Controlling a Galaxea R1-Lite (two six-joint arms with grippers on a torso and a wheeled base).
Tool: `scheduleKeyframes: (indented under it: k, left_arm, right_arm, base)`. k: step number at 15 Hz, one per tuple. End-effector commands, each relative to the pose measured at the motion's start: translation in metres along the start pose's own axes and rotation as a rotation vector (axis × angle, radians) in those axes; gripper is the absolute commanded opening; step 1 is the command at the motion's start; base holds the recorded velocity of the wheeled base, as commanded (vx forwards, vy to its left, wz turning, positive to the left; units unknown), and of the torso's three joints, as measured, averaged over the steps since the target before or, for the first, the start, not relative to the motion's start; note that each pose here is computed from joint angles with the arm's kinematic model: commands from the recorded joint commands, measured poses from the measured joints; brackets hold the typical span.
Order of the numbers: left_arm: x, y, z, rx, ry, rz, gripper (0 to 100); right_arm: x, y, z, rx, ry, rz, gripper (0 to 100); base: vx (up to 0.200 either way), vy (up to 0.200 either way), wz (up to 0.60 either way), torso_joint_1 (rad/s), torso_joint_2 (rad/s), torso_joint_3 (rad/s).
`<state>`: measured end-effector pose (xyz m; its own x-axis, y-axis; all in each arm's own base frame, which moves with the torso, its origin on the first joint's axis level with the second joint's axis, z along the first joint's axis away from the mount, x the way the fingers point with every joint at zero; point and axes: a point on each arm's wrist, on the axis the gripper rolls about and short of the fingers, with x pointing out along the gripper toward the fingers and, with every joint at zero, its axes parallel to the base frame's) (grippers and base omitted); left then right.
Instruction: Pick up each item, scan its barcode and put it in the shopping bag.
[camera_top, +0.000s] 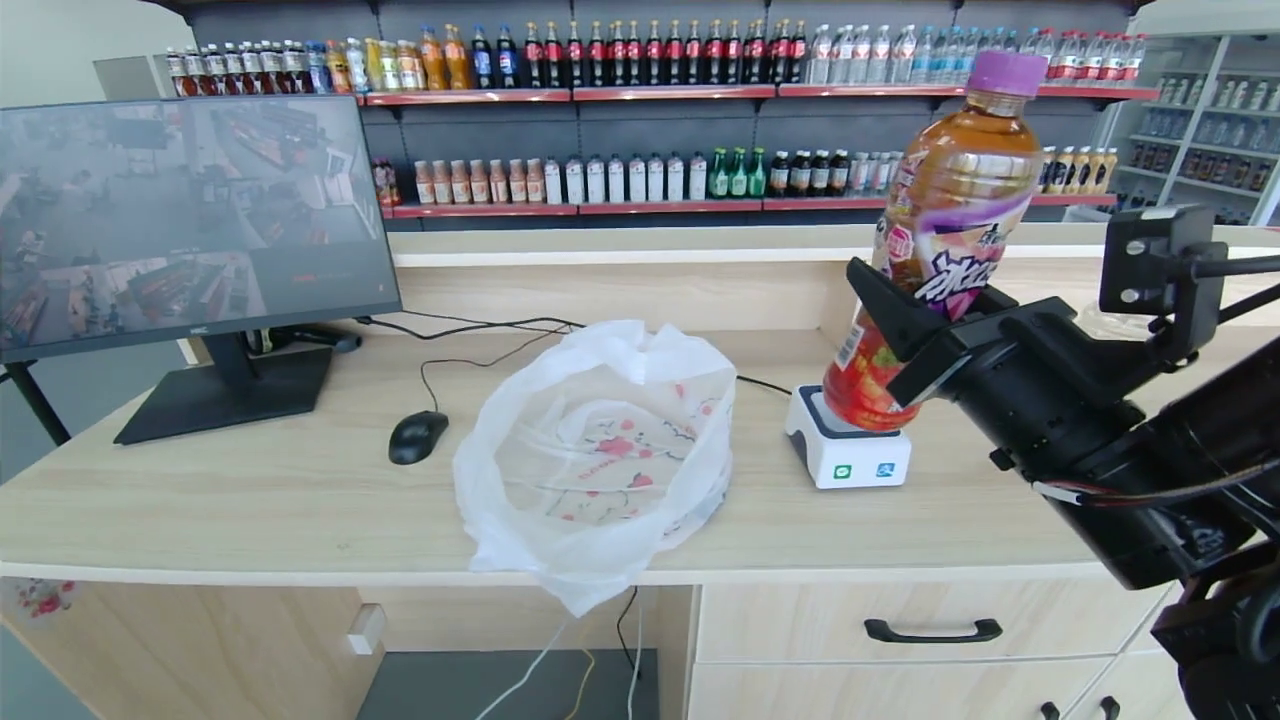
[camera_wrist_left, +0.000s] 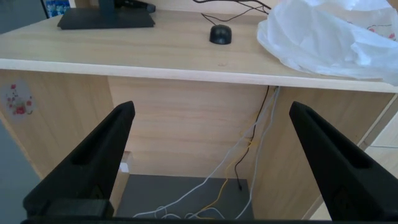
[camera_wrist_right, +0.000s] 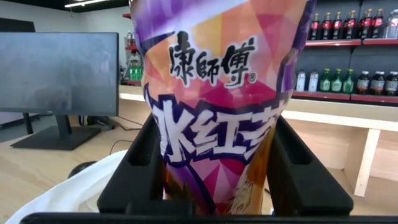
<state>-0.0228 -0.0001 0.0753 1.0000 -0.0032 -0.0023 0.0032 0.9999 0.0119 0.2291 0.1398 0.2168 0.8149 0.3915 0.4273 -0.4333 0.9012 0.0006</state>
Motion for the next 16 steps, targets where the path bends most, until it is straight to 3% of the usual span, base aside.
scheduleKeyframes:
  k: [1,7,16]
  left_arm:
    - [0.000,0.000,0.000,0.000,0.001,0.000,100]
    - [0.000,0.000,0.000,-0.001,-0.001,0.000,100]
    - [0.000,0.000,0.000,0.000,0.001,0.000,100]
  right_arm:
    - [0.000,0.000,-0.002,-0.002,0.007,-0.001,0]
    - [0.001,0.006,-0.008,0.006,0.023,0.020,0]
    - [0.001,0.044,-0.029,0.048,0.091,0.140,0]
  base:
    - [0.000,0.200,0.00,-0.007,0.00,0.007]
    - [0.000,0.200,0.00,0.001,0.00,0.004]
    - [0.000,0.000,0.00,0.000,0.00,0.000]
